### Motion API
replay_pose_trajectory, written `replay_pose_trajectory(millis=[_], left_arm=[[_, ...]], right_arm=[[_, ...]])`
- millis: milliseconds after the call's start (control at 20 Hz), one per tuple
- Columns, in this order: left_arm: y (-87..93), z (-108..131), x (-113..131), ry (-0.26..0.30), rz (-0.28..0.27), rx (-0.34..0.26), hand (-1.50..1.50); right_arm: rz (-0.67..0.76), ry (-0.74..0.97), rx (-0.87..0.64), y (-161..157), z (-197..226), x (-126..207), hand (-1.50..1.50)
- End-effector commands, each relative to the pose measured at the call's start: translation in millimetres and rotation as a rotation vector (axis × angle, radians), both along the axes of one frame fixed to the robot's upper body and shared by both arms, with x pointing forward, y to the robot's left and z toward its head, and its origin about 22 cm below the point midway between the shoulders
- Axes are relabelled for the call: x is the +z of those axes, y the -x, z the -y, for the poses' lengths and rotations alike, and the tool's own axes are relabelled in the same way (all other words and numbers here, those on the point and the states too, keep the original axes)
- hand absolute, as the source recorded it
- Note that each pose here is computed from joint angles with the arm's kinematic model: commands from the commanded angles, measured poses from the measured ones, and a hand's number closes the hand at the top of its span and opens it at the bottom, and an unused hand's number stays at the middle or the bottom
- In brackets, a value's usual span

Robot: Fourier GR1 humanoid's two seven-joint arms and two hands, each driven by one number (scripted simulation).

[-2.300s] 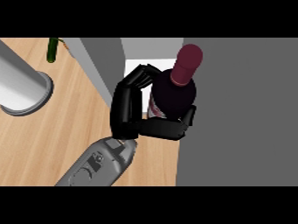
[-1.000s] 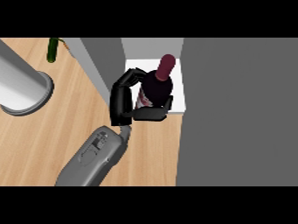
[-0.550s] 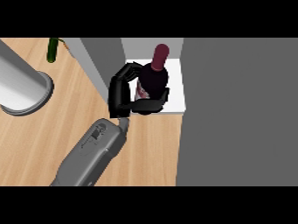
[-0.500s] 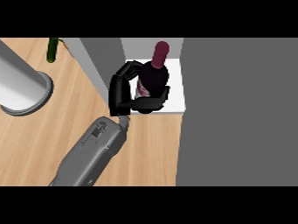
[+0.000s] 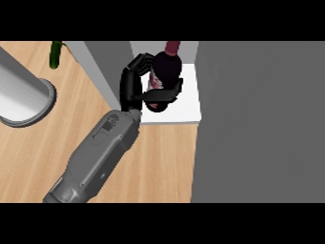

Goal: Pick up the wine, place it into the cabinet and close the cabinet

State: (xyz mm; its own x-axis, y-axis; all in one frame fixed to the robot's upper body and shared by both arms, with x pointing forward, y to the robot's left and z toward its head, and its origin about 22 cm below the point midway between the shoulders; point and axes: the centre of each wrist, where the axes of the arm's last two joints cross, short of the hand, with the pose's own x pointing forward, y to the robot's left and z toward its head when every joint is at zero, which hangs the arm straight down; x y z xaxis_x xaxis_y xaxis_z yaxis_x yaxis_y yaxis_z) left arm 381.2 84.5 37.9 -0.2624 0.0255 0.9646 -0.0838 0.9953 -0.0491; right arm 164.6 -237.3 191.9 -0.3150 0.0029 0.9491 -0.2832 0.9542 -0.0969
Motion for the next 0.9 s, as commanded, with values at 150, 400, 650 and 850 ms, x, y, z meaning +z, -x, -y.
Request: replay_pose_trajectory(millis=[150,400,650,850], left_arm=[[-23.3,-5.8,-2.3,-0.021,0.014,0.051,1.50],[-35.2,-8.8,4.6,-0.075,0.094,0.074,1.50],[-45.2,-3.0,17.6,-0.107,0.105,0.126,1.50],[-47.1,-8.8,7.7,-0.082,0.085,0.097,1.50]], right_arm=[[0.040,-0.016,0.054,16.6,3.9,15.5,-1.50],[0.027,-0.032,0.060,23.5,-1.3,10.6,-1.50],[0.051,-0.047,0.059,18.8,4.5,10.2,-1.50],[0.039,-0.051,0.073,26.7,-13.8,15.2,-1.50]])
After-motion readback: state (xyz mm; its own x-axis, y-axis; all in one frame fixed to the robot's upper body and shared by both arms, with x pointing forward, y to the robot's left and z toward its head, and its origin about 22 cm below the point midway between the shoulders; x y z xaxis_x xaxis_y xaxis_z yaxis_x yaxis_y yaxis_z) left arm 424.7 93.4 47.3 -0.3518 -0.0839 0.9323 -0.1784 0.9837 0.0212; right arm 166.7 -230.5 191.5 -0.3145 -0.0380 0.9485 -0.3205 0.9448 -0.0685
